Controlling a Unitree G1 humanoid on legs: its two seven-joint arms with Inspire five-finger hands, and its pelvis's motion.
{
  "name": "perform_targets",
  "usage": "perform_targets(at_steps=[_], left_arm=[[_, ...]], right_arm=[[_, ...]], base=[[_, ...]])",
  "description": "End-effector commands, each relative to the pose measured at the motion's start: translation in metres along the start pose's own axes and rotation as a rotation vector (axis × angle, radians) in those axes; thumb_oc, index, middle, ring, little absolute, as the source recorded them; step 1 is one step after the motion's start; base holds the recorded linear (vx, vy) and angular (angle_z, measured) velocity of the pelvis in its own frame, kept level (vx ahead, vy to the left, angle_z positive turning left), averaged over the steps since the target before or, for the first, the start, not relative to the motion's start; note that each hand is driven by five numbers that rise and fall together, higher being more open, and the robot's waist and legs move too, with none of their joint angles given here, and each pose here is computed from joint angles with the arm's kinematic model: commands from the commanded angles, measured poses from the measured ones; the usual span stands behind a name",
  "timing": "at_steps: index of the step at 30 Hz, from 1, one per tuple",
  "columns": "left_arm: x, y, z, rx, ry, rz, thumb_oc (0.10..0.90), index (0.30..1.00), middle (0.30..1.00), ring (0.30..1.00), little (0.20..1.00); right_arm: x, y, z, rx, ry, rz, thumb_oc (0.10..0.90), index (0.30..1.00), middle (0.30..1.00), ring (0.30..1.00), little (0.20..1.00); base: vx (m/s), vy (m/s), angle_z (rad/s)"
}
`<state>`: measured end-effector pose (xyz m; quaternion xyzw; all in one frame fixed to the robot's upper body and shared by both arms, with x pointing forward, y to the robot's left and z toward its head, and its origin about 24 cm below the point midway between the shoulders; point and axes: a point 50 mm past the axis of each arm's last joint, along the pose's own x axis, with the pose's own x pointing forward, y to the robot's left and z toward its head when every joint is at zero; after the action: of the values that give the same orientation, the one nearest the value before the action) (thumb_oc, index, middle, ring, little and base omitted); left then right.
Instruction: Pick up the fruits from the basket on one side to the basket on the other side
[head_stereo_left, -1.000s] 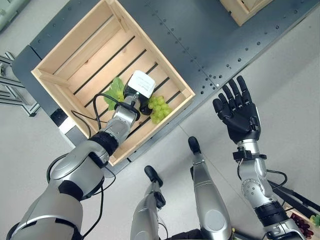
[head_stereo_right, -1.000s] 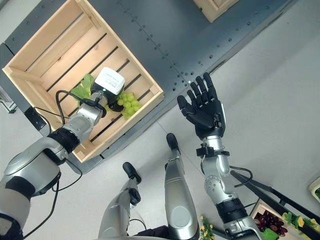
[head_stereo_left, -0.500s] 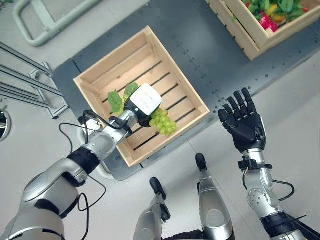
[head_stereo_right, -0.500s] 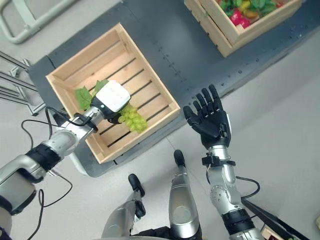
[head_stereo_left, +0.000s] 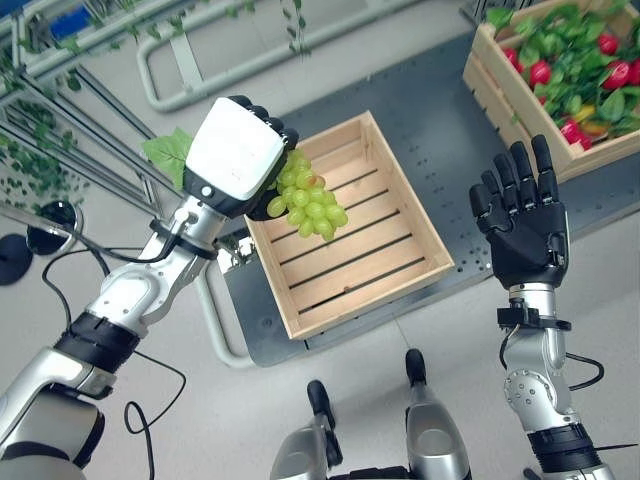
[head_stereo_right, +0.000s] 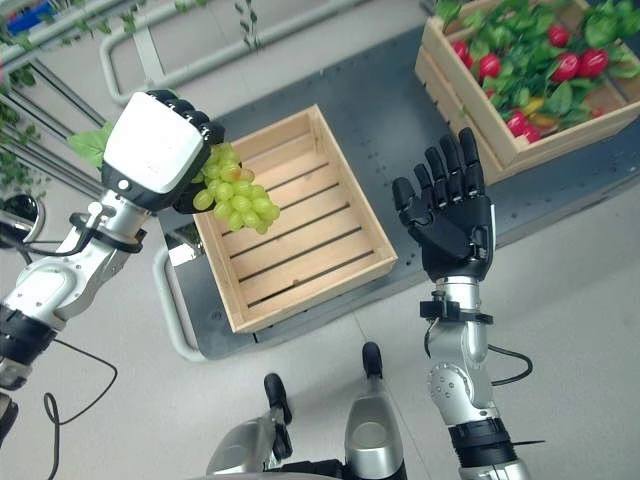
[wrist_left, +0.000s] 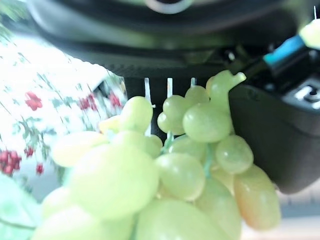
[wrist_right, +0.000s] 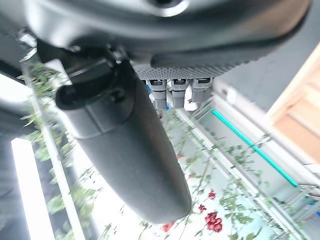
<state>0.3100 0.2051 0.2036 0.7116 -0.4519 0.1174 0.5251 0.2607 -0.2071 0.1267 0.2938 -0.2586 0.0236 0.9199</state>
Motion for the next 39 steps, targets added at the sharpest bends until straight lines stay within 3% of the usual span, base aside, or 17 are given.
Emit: perform_targets(at_steps=[1,7,8,11,22,28,39], left_arm=[[-0.011,0.005,-0.002,-0.173,0.127,0.190,0.400,0.300,0.300,0.300,0.300],[-0.024,0.006,0.021,-0.579,0.201,0.354,0.400,0.300,0.300,0.300,0.300],[-0.024,0.010,0.026,-0.798,0.261,0.414,0.400,0.300,0.300,0.300,0.300],[-0.023,0.012,0.028,-1.175,0.381,0.503,0.400,0.300,0.300,0.300,0.300],[-0.029,-0.002,0.061,-2.161,0.512,0.697,0.400,0.300,0.300,0.300,0.300],[-0.036,-0.010,0.072,-2.370,0.564,0.674,0.400,0.300,0.300,0.300,0.300],[-0.045,-0.013,0.071,-2.294,0.653,0.559,0.400,0.300,0.300,0.300,0.300]], right_arm=[[-0.009,0.014,0.010,-0.038,-0.075,0.065,0.800,0.900,0.900,0.900,0.900],[-0.004,0.031,0.008,-0.066,-0.069,0.121,0.800,0.900,0.900,0.900,0.900],[0.000,0.034,0.008,-0.059,-0.072,0.145,0.800,0.900,0.900,0.900,0.900],[0.006,0.043,0.004,-0.037,-0.059,0.176,0.800,0.900,0.900,0.900,0.900],[0.000,0.061,-0.018,-0.047,0.082,0.294,0.800,0.900,0.900,0.900,0.900],[-0.005,0.057,-0.021,-0.087,0.152,0.335,0.800,0.900,0.900,0.900,0.900],[-0.011,0.059,-0.021,-0.089,0.228,0.431,0.800,0.900,0.900,0.900,0.900]], base=[[0.04,-0.011,-0.09],[0.02,-0.011,-0.05],[0.04,-0.041,-0.04],[0.04,-0.047,-0.01],[0.01,-0.044,0.01],[0.01,-0.040,0.01],[0.01,-0.012,0.05]])
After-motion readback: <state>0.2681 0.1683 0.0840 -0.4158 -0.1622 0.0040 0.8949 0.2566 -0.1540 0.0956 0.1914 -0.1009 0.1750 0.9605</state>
